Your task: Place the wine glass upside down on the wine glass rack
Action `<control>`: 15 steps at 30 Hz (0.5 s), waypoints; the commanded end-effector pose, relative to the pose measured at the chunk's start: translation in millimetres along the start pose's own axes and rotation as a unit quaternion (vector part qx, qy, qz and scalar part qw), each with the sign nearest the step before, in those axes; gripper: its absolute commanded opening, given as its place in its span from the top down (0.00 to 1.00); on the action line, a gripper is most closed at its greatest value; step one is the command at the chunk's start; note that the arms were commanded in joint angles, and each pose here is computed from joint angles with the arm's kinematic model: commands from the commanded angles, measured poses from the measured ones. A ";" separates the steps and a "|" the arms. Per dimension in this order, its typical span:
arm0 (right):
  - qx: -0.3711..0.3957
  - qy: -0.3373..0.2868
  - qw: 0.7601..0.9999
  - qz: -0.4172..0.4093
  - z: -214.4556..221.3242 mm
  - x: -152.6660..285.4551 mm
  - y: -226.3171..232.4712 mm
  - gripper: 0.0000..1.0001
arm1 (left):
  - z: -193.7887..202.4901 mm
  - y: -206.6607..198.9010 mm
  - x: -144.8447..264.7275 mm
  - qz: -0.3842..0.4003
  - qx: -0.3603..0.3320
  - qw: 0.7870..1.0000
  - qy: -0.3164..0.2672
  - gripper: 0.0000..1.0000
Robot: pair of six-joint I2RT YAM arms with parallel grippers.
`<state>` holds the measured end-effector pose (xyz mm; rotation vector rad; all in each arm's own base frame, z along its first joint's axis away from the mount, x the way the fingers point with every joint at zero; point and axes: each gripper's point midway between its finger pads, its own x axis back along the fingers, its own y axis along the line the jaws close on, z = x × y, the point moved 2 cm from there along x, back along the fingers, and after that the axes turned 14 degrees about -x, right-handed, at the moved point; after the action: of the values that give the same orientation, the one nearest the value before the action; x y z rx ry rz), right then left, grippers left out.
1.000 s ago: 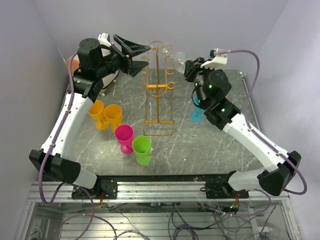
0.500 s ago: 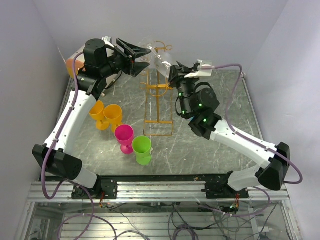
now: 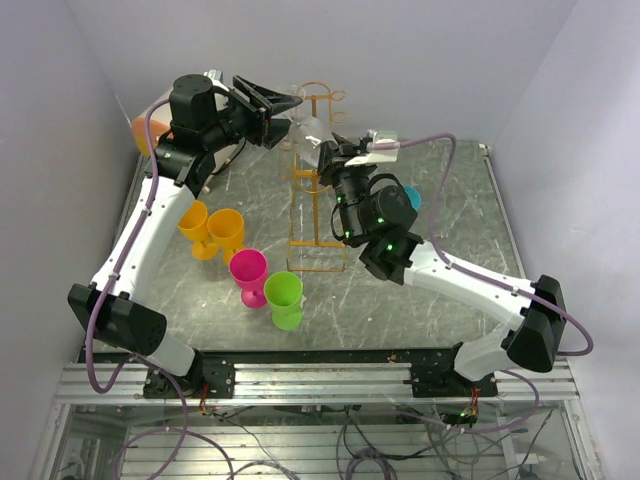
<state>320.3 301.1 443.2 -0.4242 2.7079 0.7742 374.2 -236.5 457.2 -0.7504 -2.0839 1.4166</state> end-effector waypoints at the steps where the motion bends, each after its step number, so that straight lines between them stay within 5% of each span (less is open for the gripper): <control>1: -0.030 -0.058 0.998 -0.008 -29.4 4.0 20.3 1.00 | -5.3 -9.6 1.3 0.004 -0.027 0.999 -0.020 0.37; 11: 0.026 -0.065 0.997 0.011 -18.6 9.7 42.3 1.00 | -13.1 -9.9 4.2 -0.007 -0.050 0.998 -0.041 0.53; 15: 0.073 -0.075 0.993 0.054 -13.3 12.5 39.7 1.00 | -18.0 -12.7 8.6 -0.010 -0.064 0.997 -0.051 0.52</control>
<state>297.5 339.3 450.5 -0.3541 2.6756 0.6259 380.8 -228.8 450.9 -0.6801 -2.1768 1.3606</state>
